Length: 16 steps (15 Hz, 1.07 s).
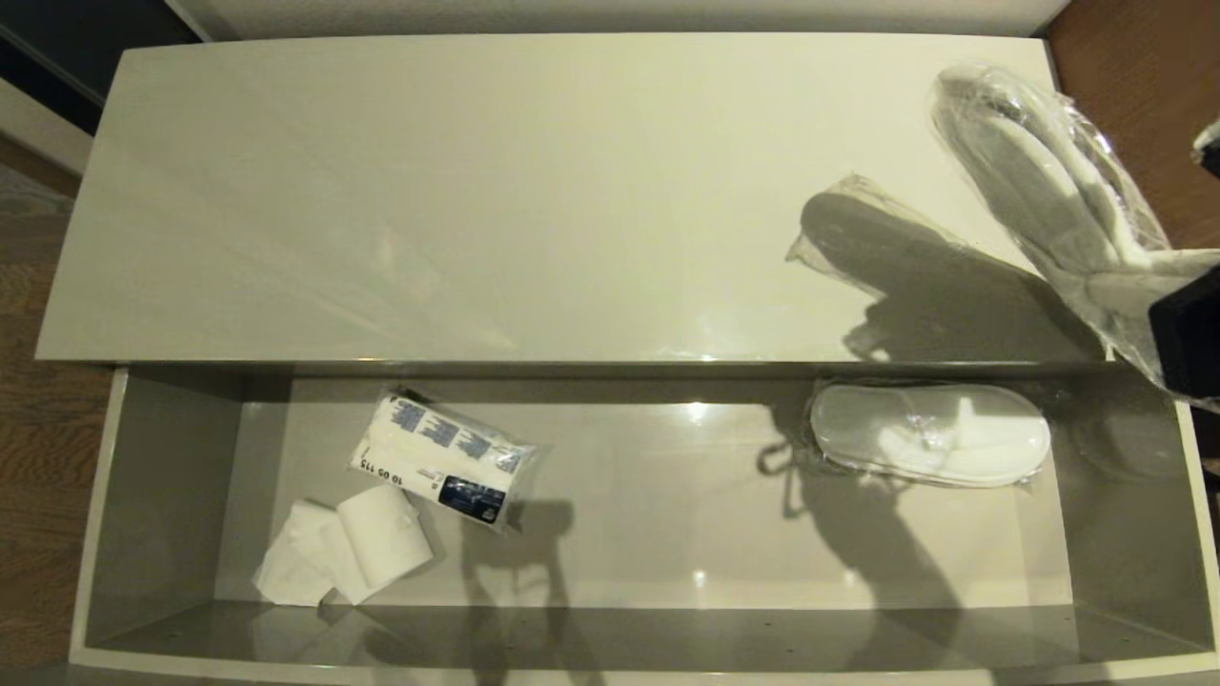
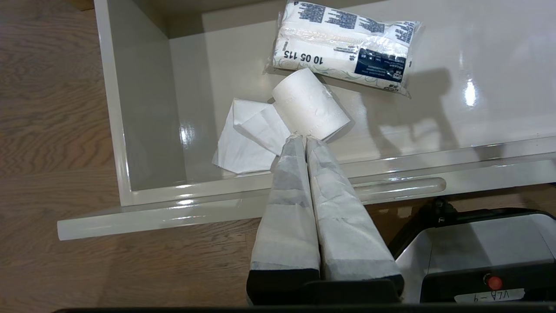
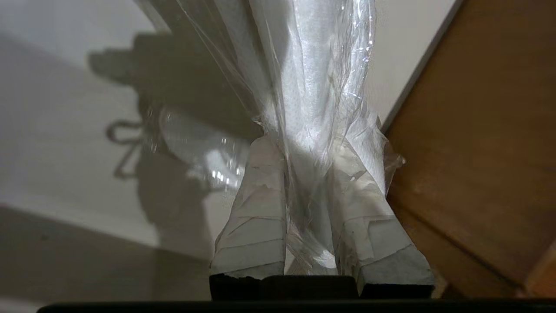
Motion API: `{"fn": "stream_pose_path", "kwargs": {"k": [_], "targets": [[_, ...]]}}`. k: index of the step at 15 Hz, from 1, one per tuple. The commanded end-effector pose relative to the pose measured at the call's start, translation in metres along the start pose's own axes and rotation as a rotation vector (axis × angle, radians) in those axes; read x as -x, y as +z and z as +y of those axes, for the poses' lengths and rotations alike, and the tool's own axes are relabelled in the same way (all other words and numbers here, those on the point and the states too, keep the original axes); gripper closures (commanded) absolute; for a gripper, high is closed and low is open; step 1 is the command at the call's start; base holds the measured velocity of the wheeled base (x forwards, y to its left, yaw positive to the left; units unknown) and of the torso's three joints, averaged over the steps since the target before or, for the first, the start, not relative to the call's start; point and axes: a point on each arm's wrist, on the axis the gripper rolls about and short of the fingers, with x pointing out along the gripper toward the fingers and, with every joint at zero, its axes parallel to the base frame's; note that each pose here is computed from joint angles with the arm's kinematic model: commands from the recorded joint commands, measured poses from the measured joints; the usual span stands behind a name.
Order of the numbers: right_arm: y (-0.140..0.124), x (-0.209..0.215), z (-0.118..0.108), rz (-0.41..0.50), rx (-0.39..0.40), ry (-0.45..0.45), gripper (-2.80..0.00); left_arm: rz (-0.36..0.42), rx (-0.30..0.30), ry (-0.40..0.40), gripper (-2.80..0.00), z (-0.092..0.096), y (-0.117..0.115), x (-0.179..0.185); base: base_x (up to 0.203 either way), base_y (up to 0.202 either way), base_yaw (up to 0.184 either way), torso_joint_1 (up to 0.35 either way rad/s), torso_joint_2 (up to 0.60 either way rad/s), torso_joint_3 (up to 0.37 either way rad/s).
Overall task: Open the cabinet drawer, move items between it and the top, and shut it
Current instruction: Put the disposable slippers in the drawer
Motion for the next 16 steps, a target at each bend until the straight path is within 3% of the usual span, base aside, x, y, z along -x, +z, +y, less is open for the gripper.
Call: {"fn": "stream_pose_path", "kwargs": {"k": [1, 6, 12, 16], "targets": [[-0.013, 0.041, -0.009, -0.008, 0.023, 0.036, 0.00, -0.001, -0.002, 0.000, 0.00, 0.000, 0.000, 0.000, 0.000, 0.000, 0.000, 0.000, 0.00, 0.000], [-0.056, 0.087, -0.010, 0.067, 0.117, 0.133, 0.00, 0.001, -0.001, 0.000, 0.00, 0.000, 0.000, 0.000, 0.000, 0.000, 0.000, 0.000, 0.00, 0.000], [-0.113, 0.083, 0.019, 0.195, 0.216, 0.275, 0.00, -0.001, -0.002, 0.002, 0.00, 0.000, 0.000, 0.000, 0.000, 0.000, 0.000, 0.000, 0.00, 0.000], [-0.157, 0.081, 0.040, 0.262, 0.264, 0.314, 0.00, -0.002, -0.002, 0.002, 0.00, 0.000, 0.000, 0.000, 0.000, 0.000, 0.000, 0.000, 0.00, 0.000]]}}
